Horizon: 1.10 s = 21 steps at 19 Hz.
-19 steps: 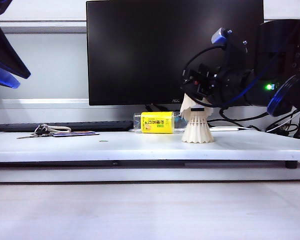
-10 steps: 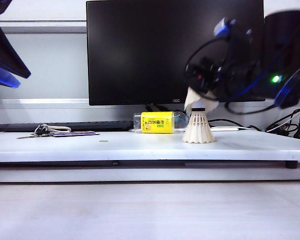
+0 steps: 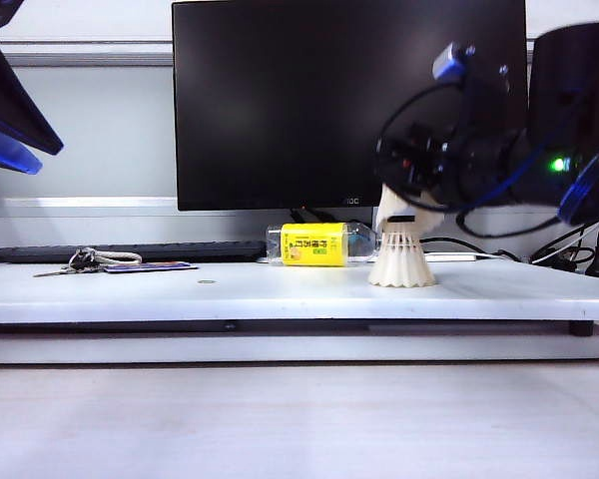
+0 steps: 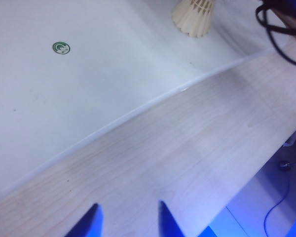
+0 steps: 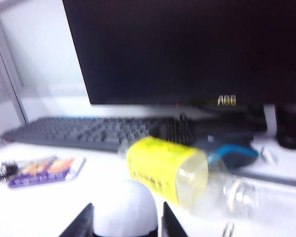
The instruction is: Stack the badminton balls on the table vertically.
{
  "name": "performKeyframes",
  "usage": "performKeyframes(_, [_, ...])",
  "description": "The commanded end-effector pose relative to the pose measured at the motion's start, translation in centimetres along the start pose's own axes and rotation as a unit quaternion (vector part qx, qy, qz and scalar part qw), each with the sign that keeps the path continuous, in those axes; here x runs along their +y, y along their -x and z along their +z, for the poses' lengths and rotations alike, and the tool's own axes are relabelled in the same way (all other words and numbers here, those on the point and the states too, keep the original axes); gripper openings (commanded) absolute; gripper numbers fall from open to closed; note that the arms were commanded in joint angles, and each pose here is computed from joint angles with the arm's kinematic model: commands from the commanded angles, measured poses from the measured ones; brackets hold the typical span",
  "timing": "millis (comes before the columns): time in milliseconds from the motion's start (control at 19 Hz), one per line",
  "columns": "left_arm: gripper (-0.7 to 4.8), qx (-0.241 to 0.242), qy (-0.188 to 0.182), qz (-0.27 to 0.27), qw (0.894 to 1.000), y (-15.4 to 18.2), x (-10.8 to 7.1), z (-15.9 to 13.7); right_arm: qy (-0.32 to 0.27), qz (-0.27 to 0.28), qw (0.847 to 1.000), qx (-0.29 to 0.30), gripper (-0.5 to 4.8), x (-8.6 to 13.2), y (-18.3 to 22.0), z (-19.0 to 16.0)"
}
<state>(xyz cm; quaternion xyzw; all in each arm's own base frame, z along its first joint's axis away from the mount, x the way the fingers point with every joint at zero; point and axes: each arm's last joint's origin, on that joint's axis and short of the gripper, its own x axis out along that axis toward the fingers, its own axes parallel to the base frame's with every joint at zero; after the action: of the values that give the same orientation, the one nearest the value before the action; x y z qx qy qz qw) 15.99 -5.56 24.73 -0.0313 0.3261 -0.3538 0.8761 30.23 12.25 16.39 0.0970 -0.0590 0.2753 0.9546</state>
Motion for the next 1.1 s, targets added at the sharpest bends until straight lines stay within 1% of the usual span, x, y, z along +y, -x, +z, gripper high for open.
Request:
performKeyframes(53, [1.57,-0.004,-0.003,-0.003,1.000,0.0,-0.1,0.1,0.003,0.001,1.000,-0.012,1.66,0.1,0.0,0.3])
performKeyframes(420, [1.57,-0.004,-0.003,-0.002,1.000,0.0,-0.1,0.1,-0.002,-0.011,1.000,0.014,1.72,-0.2,-0.1,-0.8])
performKeyframes(473, [1.57,-0.004,-0.003,-0.002,1.000,0.0,-0.1,0.1,-0.003,-0.009,1.000,0.014,1.81,-0.1,-0.1,-0.9])
performKeyframes(578, [1.57,-0.004,-0.003,-0.002,1.000,0.0,-0.1,0.1,-0.001,-0.005,1.000,0.004,2.23,0.1,-0.1,-0.7])
performKeyframes(735, [1.57,-0.004,-0.003,-0.002,1.000,0.0,-0.1,0.1,-0.002,-0.004,1.000,0.009,2.59,0.1,-0.1,-0.8])
performKeyframes(893, [1.57,-0.004,-0.003,-0.002,1.000,0.0,0.0,0.1,-0.001,0.007,1.000,0.004,2.80,0.2,-0.1,-0.6])
performKeyframes(1103, [1.57,-0.004,-0.003,-0.002,1.000,0.0,0.0,0.1,0.000,0.019,1.000,0.004,2.87,0.3,-0.1,-0.5])
